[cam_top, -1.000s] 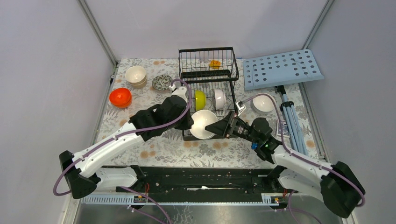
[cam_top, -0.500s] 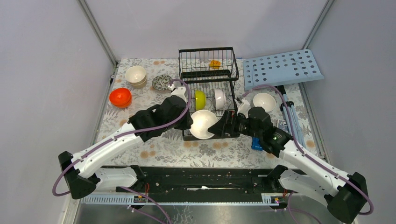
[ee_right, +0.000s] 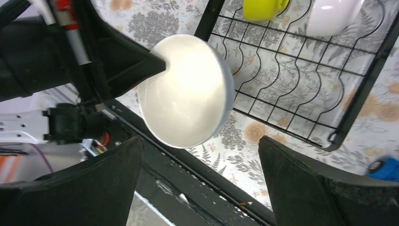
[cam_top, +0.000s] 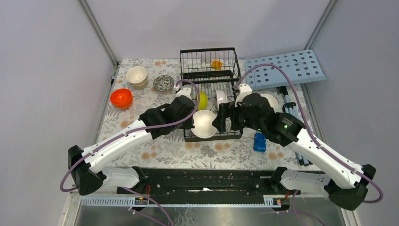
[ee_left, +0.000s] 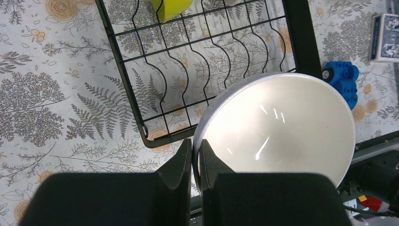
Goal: Unload the bowls from the dish rack
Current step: Place the bowl with the bowl.
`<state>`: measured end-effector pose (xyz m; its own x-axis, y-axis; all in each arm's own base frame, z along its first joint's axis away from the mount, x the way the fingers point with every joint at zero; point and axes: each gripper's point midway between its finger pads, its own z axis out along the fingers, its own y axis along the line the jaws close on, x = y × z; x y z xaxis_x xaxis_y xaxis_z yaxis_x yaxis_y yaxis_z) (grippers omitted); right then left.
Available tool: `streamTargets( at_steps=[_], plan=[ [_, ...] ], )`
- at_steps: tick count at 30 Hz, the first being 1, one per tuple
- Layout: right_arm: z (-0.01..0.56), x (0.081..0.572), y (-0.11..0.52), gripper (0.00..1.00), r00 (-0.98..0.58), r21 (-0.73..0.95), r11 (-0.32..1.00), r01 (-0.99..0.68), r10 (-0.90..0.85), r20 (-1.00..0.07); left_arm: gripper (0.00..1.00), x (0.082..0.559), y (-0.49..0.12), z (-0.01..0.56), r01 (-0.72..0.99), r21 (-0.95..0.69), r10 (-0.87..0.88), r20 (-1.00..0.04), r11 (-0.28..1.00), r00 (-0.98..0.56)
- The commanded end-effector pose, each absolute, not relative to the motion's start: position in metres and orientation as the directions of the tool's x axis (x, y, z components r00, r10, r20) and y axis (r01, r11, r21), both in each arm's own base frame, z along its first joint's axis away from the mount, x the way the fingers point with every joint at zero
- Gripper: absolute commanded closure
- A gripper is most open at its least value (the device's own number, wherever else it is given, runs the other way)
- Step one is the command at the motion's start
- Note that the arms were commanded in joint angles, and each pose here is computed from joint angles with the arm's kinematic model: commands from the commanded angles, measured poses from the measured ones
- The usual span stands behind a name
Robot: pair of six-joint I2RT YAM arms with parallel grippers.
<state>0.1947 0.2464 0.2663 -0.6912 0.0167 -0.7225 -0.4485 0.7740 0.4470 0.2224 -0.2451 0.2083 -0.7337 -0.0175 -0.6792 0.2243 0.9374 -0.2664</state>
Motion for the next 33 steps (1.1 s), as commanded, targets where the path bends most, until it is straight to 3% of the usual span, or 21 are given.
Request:
streamTargets(
  at_steps=[1,8,15,26,33],
  plan=[
    [0.27,0.203,0.226,0.04,-0.589,0.122,0.905,-0.407,-0.158,-0.793,1.0,0.241,-0.259,0.242,0.225,-0.325,-0.097,-0.737,0.919,-0.669],
    [0.257,0.215,0.244,0.45,-0.555,-0.013,0.919,-0.393,-0.248,-0.794,1.0,0.238,-0.261,0.235,0.221,-0.34,-0.104,-0.724,0.914,-0.682],
    [0.239,0.226,0.257,0.49,-0.561,-0.036,0.926,-0.375,-0.258,-0.787,1.0,0.236,-0.258,0.234,0.22,-0.347,-0.111,-0.723,0.912,-0.682],
    [0.224,0.232,0.269,0.66,-0.583,-0.038,0.934,-0.357,-0.254,-0.772,1.0,0.232,-0.256,0.225,0.219,-0.349,-0.109,-0.717,0.911,-0.689],
    [0.218,0.235,0.273,0.68,-0.586,-0.042,0.937,-0.348,-0.252,-0.77,1.0,0.232,-0.257,0.224,0.22,-0.356,-0.114,-0.716,0.908,-0.688]
  ],
)
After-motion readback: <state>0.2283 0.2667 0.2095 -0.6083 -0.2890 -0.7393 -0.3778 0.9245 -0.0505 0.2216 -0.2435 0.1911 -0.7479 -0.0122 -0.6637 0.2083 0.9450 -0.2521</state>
